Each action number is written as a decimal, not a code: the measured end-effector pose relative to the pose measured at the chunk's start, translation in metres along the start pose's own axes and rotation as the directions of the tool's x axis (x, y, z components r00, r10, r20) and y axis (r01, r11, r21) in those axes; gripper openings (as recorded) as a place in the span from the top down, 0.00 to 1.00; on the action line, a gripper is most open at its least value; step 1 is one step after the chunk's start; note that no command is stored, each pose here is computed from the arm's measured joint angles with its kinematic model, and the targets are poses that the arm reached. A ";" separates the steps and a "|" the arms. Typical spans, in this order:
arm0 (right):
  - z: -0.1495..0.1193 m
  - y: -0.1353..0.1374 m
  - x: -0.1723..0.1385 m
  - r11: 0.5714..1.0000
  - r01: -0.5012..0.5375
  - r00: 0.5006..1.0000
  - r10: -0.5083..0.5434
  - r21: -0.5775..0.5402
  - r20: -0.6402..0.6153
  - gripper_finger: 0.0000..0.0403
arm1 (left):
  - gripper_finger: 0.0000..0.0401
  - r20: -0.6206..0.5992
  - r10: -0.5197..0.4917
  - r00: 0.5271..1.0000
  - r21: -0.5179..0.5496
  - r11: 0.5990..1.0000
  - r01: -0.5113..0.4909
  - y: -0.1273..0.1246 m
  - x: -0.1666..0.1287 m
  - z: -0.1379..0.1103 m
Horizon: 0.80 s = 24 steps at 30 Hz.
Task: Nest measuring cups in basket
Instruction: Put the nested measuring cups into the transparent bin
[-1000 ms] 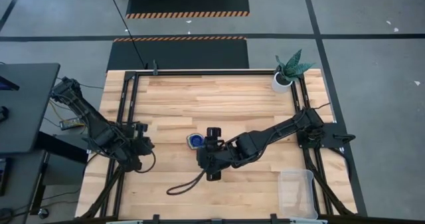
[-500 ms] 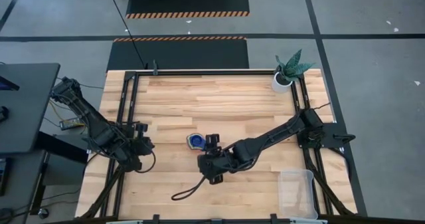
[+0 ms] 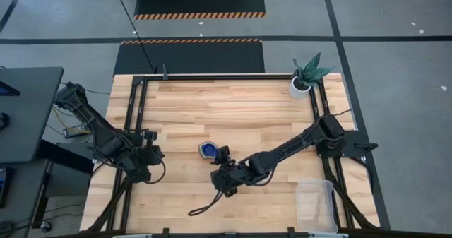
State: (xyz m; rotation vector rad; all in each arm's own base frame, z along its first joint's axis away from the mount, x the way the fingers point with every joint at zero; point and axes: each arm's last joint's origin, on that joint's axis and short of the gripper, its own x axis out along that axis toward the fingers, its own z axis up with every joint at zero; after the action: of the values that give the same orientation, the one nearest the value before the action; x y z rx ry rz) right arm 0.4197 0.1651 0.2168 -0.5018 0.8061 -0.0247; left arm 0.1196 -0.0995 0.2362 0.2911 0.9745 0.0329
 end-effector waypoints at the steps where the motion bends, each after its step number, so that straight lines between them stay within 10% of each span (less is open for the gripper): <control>1: -0.003 0.003 0.002 1.000 0.013 1.000 -0.013 -0.015 -0.003 0.37 | 0.98 0.000 0.000 1.000 0.000 1.000 0.000 0.000 0.000 0.000; 8: -0.014 0.012 0.012 0.979 0.170 0.985 -0.164 -0.115 0.059 0.37 | 0.98 0.000 0.000 1.000 0.000 1.000 0.000 0.000 0.000 0.000; 24: -0.015 -0.015 0.029 0.997 0.073 0.991 -0.072 -0.004 0.115 0.37 | 0.98 0.000 0.000 1.000 0.000 1.000 0.000 0.000 0.000 0.000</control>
State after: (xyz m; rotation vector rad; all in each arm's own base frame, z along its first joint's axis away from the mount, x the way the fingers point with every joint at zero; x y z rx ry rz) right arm 0.4320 0.1396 0.1951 -0.5350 0.6752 -0.0590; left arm 0.1196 -0.0995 0.2362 0.2911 0.9745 0.0328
